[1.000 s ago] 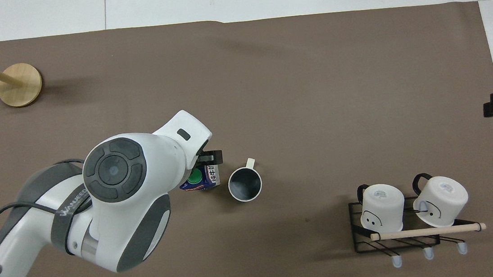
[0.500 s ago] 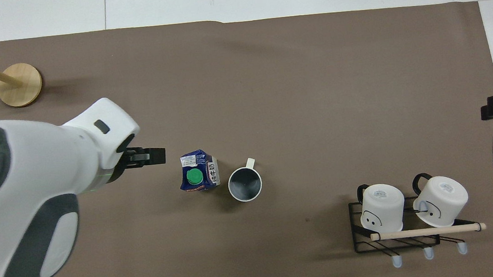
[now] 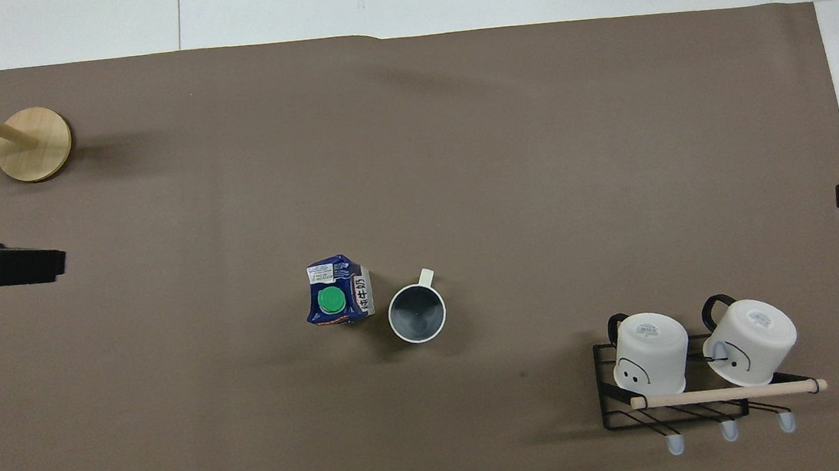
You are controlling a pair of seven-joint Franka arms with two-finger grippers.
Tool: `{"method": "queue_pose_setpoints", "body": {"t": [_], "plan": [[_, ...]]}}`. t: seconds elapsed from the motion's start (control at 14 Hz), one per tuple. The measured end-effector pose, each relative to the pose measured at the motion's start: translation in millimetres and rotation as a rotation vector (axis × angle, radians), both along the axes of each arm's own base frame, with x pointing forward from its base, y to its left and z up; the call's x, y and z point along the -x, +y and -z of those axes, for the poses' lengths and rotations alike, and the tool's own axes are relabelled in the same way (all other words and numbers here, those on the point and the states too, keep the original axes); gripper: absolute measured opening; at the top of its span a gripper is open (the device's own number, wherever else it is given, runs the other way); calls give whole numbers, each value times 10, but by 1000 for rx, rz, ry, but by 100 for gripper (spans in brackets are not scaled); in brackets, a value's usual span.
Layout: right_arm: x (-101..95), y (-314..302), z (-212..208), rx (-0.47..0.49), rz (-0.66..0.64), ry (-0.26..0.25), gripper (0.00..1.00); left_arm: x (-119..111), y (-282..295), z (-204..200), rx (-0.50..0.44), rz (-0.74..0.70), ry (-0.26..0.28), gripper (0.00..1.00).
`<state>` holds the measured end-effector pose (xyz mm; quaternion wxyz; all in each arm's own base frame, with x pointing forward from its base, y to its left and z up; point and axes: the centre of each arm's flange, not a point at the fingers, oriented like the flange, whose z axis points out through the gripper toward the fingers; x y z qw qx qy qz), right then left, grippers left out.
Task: Place cup and milk on table
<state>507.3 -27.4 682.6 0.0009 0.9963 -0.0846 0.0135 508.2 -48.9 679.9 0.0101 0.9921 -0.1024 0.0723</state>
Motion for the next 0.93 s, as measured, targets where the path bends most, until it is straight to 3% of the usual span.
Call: {"method": "queue_pose_setpoints", "body": {"t": [0.43, 0.93], "plan": [[27, 130, -22, 6, -21, 15, 100, -277, -9, -124, -6, 14, 34, 100], [53, 158, -65, 6, -26, 9, 100, -234, -94, -119, -4, -11, 54, 100]]}}
